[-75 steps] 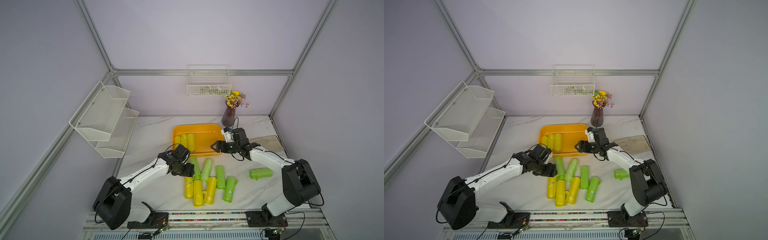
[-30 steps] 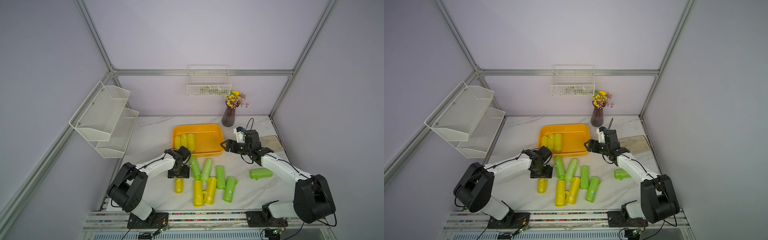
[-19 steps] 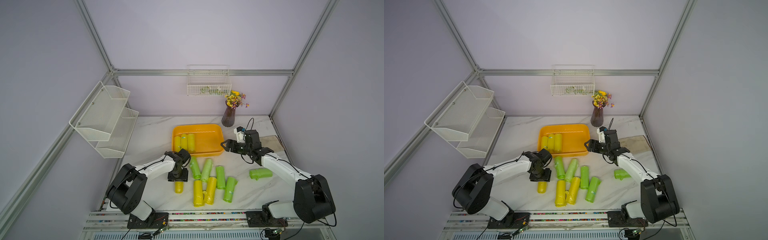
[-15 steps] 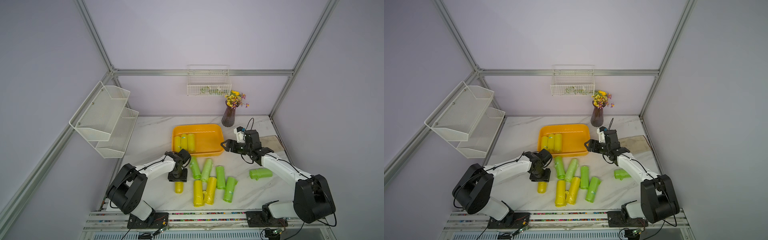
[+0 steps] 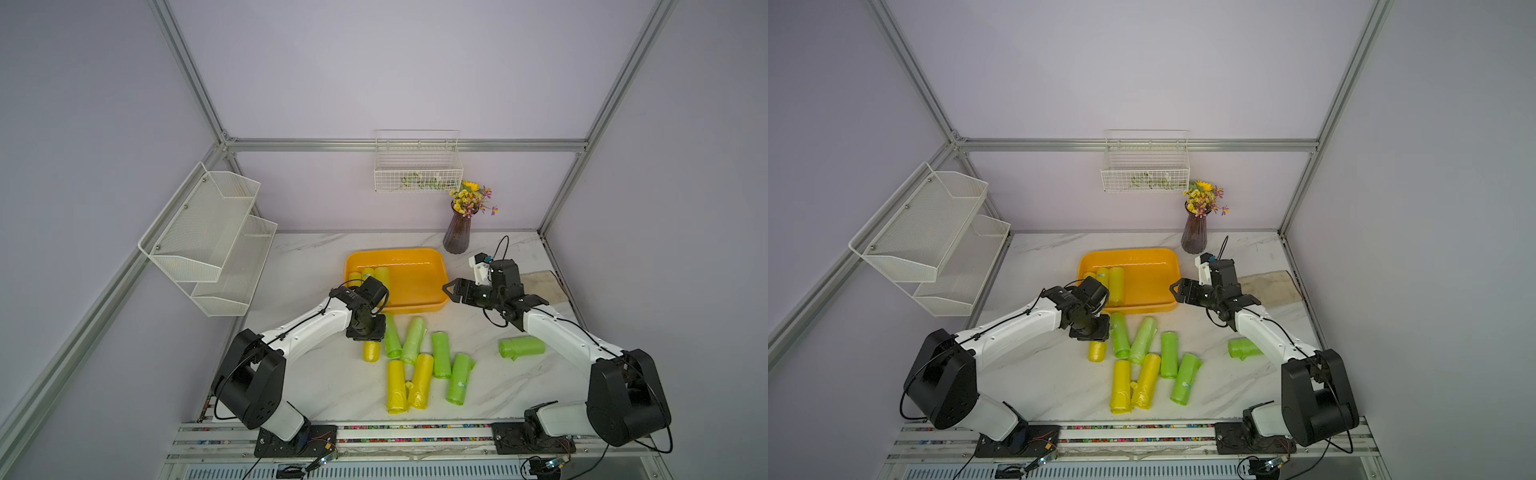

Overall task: Put the roll of trash bags into the storage box
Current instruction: Pick up the roll of trash bags from the center of the board, then place the roll of trash bags in the storage box.

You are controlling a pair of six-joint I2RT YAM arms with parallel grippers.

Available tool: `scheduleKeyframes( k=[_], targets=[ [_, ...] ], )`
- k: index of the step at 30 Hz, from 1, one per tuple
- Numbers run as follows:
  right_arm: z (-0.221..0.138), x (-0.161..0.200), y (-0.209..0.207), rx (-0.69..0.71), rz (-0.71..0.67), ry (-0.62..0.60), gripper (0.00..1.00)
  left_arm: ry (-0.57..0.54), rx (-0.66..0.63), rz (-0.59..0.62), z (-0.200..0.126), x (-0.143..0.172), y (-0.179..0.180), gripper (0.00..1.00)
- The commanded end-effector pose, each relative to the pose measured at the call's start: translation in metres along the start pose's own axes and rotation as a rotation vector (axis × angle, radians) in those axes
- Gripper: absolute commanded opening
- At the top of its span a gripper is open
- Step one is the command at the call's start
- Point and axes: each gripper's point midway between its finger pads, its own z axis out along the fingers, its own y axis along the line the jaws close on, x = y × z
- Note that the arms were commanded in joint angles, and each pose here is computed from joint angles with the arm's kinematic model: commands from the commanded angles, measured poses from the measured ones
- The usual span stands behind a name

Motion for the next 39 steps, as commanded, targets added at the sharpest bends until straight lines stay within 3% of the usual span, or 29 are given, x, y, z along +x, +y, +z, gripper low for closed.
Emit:
scheduleKeyframes(
  k=[1, 7, 16, 23, 39],
  targets=[
    [-0.005, -0.009, 0.001, 0.005, -0.010, -0.030, 0.83, -0.148, 0.084, 0.101, -0.042, -0.038, -0.027, 0.35],
    [-0.005, -0.010, 0.006, -0.021, -0.011, -0.027, 0.83, -0.268, 0.070, 0.133, -0.056, -0.109, -0.046, 0.34],
    [-0.013, -0.010, 0.011, -0.035, -0.016, -0.034, 0.83, -0.267, 0.164, 0.107, -0.014, -0.195, -0.075, 0.35],
    [-0.012, -0.005, 0.009, -0.034, -0.009, -0.027, 0.83, -0.231, 0.209, 0.053, 0.018, -0.211, -0.085, 0.36],
    [-0.006, 0.001, 0.007, -0.044, -0.003, -0.001, 0.83, -0.140, 0.124, -0.025, 0.074, -0.197, -0.063, 0.39]
  ],
)
